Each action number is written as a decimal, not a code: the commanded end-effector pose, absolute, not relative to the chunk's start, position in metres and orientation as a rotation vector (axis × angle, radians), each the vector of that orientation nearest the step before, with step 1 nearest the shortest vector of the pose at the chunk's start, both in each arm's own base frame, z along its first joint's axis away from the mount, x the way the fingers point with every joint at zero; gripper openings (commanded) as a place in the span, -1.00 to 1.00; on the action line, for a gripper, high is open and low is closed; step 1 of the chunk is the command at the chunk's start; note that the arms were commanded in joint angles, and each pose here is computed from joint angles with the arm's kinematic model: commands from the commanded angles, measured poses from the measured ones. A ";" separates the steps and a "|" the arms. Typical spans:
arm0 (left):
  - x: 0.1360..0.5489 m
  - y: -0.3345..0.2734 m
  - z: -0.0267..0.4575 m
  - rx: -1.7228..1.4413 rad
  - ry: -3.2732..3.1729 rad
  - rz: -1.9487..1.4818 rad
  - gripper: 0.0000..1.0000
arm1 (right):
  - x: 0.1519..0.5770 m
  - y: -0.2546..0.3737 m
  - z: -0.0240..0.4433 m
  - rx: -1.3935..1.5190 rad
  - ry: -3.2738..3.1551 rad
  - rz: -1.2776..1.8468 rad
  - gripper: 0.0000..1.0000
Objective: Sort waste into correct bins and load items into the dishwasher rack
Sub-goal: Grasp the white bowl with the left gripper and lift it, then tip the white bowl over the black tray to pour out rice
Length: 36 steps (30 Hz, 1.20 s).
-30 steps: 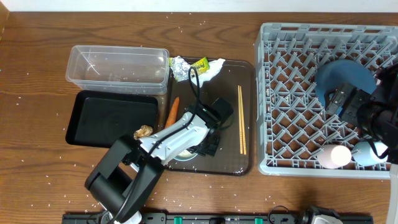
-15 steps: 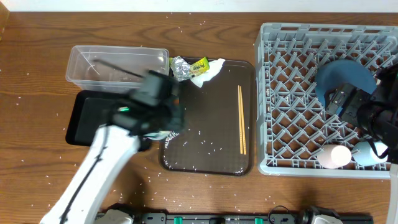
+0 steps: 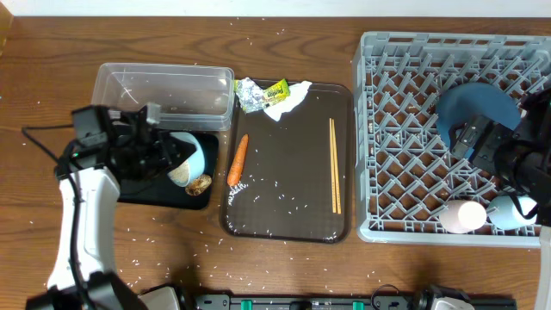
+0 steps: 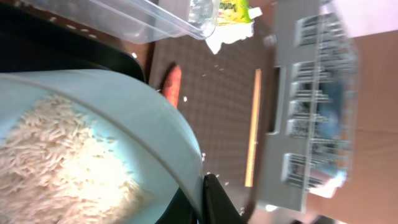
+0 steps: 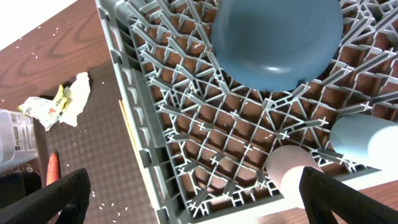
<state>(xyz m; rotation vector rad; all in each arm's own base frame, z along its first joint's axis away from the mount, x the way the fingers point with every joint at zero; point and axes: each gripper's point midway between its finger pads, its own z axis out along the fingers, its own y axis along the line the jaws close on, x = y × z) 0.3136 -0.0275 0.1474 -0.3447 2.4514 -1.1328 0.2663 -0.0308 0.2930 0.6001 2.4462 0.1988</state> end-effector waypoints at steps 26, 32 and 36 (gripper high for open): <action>0.302 0.026 0.157 -0.253 1.890 -1.472 -0.88 | 0.264 -0.034 0.294 0.632 2.442 0.192 0.99; 0.304 0.028 0.150 -0.264 1.917 -1.449 -0.88 | 0.264 -0.034 0.293 0.633 2.445 0.192 0.98; 0.304 0.027 0.162 -0.222 1.849 -1.481 -0.88 | 0.262 -0.034 0.292 0.635 2.451 0.192 0.98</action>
